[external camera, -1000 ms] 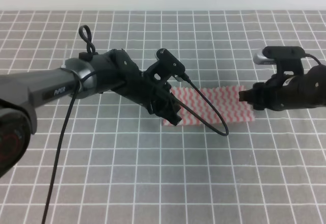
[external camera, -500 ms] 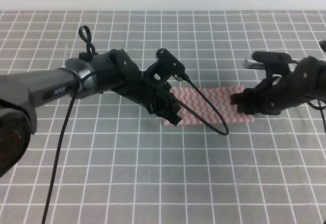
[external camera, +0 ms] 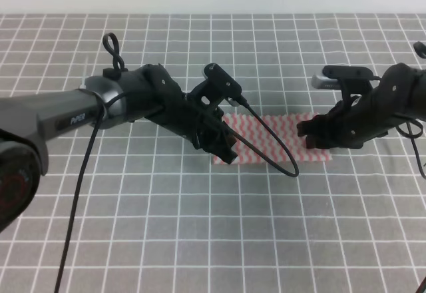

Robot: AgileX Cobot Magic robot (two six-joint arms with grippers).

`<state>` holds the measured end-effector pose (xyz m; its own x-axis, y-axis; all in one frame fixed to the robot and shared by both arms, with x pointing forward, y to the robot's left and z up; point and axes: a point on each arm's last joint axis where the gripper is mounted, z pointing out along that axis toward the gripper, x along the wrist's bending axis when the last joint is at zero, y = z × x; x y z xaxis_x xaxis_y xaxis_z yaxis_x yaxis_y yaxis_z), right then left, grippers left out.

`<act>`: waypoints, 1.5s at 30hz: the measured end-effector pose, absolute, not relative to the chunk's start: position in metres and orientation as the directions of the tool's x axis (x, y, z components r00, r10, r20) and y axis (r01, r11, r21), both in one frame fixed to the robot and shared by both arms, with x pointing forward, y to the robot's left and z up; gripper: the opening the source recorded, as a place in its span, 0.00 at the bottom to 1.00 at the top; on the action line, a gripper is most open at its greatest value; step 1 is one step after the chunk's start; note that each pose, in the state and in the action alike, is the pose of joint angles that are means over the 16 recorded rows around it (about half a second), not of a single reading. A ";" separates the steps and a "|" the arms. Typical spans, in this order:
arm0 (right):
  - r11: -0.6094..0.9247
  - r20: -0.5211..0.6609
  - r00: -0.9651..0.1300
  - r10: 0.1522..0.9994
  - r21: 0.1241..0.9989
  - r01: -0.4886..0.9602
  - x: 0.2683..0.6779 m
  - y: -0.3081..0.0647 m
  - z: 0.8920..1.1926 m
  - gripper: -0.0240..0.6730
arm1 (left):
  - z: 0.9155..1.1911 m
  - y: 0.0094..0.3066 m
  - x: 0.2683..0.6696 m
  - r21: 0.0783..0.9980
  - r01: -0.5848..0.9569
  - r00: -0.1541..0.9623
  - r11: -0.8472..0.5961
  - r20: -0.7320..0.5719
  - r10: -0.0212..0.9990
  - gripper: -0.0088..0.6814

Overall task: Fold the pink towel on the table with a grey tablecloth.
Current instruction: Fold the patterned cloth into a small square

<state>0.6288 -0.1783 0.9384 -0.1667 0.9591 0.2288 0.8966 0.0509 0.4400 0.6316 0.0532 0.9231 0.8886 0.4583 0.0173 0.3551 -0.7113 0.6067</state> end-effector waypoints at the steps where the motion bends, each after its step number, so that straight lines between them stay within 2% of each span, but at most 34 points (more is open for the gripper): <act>1: 0.054 0.225 -0.168 0.960 0.438 0.897 0.629 -0.179 0.939 0.44 | 0.923 0.053 0.631 0.605 0.355 0.889 -0.712 0.016 0.457 0.01; 16: 0.087 0.187 -0.180 0.966 0.421 0.903 0.632 -0.181 0.946 0.43 | 0.923 0.053 0.632 0.609 0.355 0.888 -0.710 0.019 0.460 0.01; 32: 0.077 0.206 -0.174 0.963 0.407 0.910 0.631 -0.180 0.946 0.33 | 0.924 0.053 0.632 0.610 0.355 0.887 -0.709 0.020 0.461 0.01; 45: 0.112 0.187 -0.199 0.962 0.395 0.912 0.630 -0.181 0.945 0.31 | 0.923 0.053 0.632 0.608 0.357 0.888 -0.709 0.017 0.460 0.01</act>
